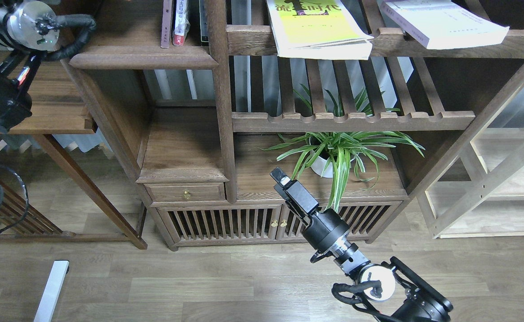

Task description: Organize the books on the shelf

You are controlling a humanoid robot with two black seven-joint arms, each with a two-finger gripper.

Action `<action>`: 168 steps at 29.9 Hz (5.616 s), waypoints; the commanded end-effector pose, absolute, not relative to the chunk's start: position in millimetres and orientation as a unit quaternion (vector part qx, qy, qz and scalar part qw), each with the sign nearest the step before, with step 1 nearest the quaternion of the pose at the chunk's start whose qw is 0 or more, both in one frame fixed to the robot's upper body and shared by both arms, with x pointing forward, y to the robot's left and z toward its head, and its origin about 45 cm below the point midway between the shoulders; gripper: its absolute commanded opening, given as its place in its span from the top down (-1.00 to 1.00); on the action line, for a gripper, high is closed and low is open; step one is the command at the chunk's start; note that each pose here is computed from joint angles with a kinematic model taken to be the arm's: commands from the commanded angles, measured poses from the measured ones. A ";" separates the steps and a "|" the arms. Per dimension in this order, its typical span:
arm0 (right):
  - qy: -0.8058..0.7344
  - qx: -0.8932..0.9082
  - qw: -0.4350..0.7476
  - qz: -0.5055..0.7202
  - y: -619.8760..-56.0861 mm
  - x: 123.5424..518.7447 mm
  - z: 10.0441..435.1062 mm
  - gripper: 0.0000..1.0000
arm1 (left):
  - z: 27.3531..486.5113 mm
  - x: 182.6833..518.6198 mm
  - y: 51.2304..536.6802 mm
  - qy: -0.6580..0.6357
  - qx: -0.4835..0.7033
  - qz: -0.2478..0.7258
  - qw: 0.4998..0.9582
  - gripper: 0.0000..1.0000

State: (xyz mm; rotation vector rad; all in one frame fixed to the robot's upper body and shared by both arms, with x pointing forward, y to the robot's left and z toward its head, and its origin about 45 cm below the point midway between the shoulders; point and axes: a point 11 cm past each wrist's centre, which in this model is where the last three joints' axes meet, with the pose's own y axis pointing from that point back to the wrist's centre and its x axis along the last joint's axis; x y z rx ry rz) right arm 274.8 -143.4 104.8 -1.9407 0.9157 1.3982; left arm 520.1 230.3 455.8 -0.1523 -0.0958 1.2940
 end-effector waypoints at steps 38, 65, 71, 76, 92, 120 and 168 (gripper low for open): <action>0.368 -0.711 0.332 0.500 -168.3 292.3 118.6 -0.98 | 473.5 497.2 267.4 -0.124 -0.133 0.579 0.795 -0.98; 0.313 -0.749 0.397 0.428 -161.0 340.5 199.8 -0.98 | 432.3 461.1 280.6 0.119 -0.374 0.386 0.835 -0.97; 0.288 -0.771 0.405 0.397 -152.2 364.3 234.3 -0.98 | 414.1 424.3 238.7 0.175 -0.388 0.313 0.849 -0.82; 0.280 -0.778 0.403 0.393 -147.6 367.6 241.0 -0.98 | 387.2 387.3 214.8 0.221 -0.385 0.271 0.854 -0.79; 0.361 -0.738 0.376 0.429 -152.5 397.3 241.8 -0.98 | 292.1 347.3 182.8 0.346 -0.347 0.270 0.829 -0.76; 0.436 -0.686 0.391 0.432 -181.2 440.6 280.3 -0.42 | 231.0 331.3 187.5 0.398 -0.298 0.308 0.811 -0.93; 0.262 -0.733 0.439 0.449 -131.4 334.6 223.1 0.94 | 252.0 381.8 111.3 0.432 -0.368 0.268 0.778 -0.95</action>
